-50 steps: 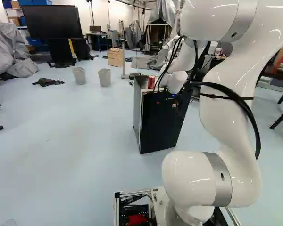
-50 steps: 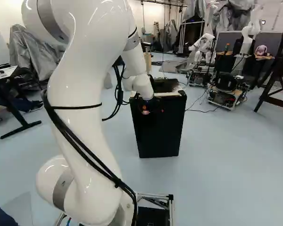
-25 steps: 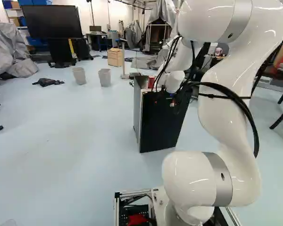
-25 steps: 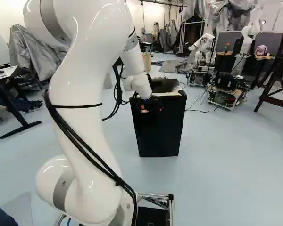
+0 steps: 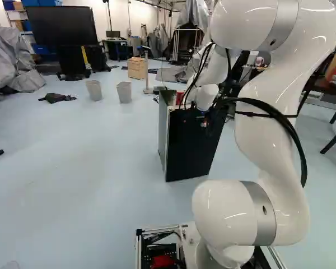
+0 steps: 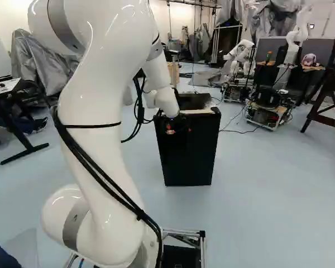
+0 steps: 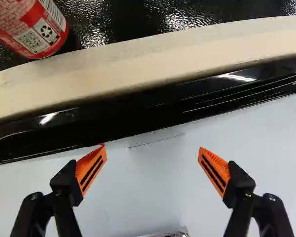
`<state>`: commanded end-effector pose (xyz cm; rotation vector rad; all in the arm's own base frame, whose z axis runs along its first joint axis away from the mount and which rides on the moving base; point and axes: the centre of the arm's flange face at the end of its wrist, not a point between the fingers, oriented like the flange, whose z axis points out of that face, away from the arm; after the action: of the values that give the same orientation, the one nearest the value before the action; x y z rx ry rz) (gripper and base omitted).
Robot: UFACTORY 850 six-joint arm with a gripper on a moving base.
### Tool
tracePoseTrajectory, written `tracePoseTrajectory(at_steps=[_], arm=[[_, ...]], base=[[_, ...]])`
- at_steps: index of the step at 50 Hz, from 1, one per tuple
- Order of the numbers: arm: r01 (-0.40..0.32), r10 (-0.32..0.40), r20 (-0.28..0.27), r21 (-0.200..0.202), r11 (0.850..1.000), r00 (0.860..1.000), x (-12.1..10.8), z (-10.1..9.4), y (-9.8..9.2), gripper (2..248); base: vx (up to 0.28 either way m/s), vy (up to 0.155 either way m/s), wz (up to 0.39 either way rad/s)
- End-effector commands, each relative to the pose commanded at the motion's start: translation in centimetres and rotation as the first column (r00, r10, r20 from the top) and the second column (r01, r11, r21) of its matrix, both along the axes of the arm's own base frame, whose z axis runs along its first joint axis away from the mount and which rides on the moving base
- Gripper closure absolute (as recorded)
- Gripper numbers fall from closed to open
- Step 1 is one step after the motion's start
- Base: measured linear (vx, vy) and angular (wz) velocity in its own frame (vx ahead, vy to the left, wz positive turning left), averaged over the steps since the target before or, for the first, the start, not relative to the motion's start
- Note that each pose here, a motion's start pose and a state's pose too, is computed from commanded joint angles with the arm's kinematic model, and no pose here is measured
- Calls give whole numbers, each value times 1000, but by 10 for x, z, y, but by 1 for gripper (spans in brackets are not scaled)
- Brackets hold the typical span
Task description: Grab a drink from the fridge
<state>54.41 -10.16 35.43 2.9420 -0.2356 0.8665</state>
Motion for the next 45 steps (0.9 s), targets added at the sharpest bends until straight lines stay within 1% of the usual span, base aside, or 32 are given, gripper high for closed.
tracePoseTrajectory(at_steps=[14,32,38,45], arm=[[0,0,4,-1,1000,1000,0,0,0,3],[3,-2,26,-9,1000,1000,1,1,-1,3],[4,-4,24,-9,1000,1000,-3,2,-1,3],[7,-6,18,-7,1000,1000,-13,2,0,3]], base=[[0,0,0],[0,0,0],[0,0,0],[0,0,0]])
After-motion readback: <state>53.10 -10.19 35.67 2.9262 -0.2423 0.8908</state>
